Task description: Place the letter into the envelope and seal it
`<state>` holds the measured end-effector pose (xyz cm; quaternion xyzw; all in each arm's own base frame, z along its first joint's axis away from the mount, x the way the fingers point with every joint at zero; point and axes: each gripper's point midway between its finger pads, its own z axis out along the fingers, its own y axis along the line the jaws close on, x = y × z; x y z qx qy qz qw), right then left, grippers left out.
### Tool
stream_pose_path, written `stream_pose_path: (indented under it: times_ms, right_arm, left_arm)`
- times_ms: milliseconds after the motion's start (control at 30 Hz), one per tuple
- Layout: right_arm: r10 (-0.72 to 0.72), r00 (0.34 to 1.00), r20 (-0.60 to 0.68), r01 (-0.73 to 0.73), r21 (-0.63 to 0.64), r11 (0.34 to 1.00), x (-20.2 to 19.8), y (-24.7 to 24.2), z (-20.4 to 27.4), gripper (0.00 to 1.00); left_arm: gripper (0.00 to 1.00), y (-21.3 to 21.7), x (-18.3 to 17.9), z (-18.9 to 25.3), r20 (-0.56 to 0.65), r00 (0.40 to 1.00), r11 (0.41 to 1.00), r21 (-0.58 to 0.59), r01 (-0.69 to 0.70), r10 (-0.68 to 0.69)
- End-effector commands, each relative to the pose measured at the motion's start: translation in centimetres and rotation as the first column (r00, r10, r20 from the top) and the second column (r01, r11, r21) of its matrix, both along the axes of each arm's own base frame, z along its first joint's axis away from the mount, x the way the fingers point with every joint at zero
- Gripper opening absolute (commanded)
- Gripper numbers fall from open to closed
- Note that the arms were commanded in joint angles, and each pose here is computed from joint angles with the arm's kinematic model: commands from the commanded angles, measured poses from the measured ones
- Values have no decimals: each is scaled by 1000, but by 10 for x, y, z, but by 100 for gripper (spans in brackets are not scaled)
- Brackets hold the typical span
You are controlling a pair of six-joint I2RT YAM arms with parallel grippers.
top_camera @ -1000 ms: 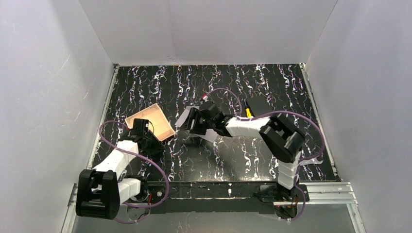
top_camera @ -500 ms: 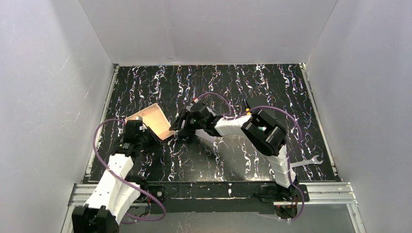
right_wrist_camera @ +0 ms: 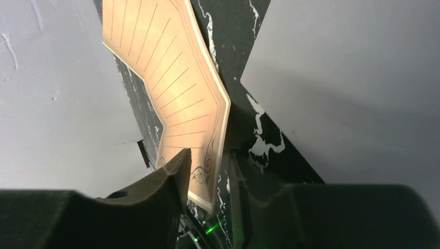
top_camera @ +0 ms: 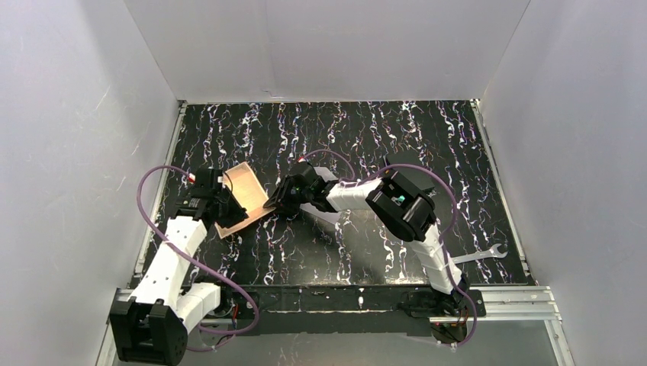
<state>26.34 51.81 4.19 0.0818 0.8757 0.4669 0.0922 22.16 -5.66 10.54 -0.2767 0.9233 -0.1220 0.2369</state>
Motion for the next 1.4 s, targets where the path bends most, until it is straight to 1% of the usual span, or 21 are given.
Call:
stream_pose_path:
  times_ms: [0, 67, 133, 167, 200, 300, 367, 500, 533, 633, 700, 800, 867, 933, 1033, 1133, 1200, 1267, 1333, 1367]
  right_arm:
    - [-23, 1000, -4, 23, -19, 1000, 8, 8, -7, 34]
    - [-10, 999, 47, 10, -13, 1000, 14, 13, 6, 22]
    - [19, 992, 127, -17, -14, 1000, 21, 14, 25, 11]
    - [38, 984, 177, -38, -2, 999, 25, 15, 39, 5]
    - [56, 968, 243, -66, 33, 997, 28, 17, 62, 2]
    - [94, 894, 438, -161, 117, 980, 39, 14, 127, 1]
    - [114, 841, 529, -225, 151, 963, 43, 6, 165, 1]
    - [134, 749, 649, -346, 210, 914, 50, -28, 224, 1]
    - [136, 727, 673, -369, 216, 904, 54, -40, 234, 1]
    - [187, 654, 733, -476, 206, 855, 51, -67, 261, 1]
    - [217, 621, 753, -532, 202, 823, 49, -82, 276, 1]
    - [239, 580, 779, -589, 199, 783, 44, -95, 296, 1]
    - [266, 557, 787, -623, 184, 760, 40, -100, 303, 1]
    - [307, 549, 778, -649, 164, 743, 36, -106, 300, 1]
    - [332, 532, 779, -676, 155, 720, 31, -118, 304, 1]
    - [362, 505, 783, -704, 132, 698, 22, -127, 299, 1]
    - [408, 496, 767, -728, 112, 676, 13, -132, 288, 1]
    - [450, 498, 741, -734, 84, 673, 7, -139, 272, 1]
    - [482, 487, 729, -755, 73, 652, -1, -145, 264, 1]
    - [494, 463, 736, -770, 57, 636, -6, -148, 260, 1]
  left_arm:
    - [19, 8, -5, 19, 25, 1000, 999, 34, -4, 4]
    - [22, 14, -2, 26, 41, 999, 998, 58, -28, 26]
    - [26, 15, 4, 38, 65, 997, 998, 61, -35, 31]
    - [28, 15, 7, 45, 79, 996, 998, 60, -38, 33]
    - [31, 14, 11, 53, 97, 995, 998, 57, -31, 26]
    - [41, 9, 24, 84, 161, 987, 999, 39, 6, -12]
    - [45, 0, 31, 102, 197, 979, 999, 9, 48, -49]
    - [55, -16, 47, 144, 310, 944, 991, -39, 129, -110]
    - [57, -20, 51, 155, 338, 932, 987, -46, 152, -127]
    - [63, -32, 64, 189, 431, 883, 972, -53, 229, -185]
    - [67, -41, 74, 215, 507, 830, 955, -46, 294, -231]
    - [74, -55, 90, 254, 631, 723, 925, -23, 380, -281]
    - [77, -59, 101, 276, 697, 658, 917, -3, 400, -285]
    - [79, -67, 111, 297, 758, 581, 898, 16, 439, -297]
    - [81, -83, 117, 318, 808, 460, 839, 75, 538, -368]
    - [83, -97, 115, 315, 805, 358, 748, 152, 646, -474]
    - [84, -102, 116, 305, 793, 318, 705, 188, 683, -519]
    - [84, -104, 116, 294, 783, 272, 667, 231, 708, -560]
    - [84, -109, 115, 284, 785, 203, 622, 274, 734, -585]
    - [85, -114, 112, 281, 790, 147, 584, 300, 754, -595]
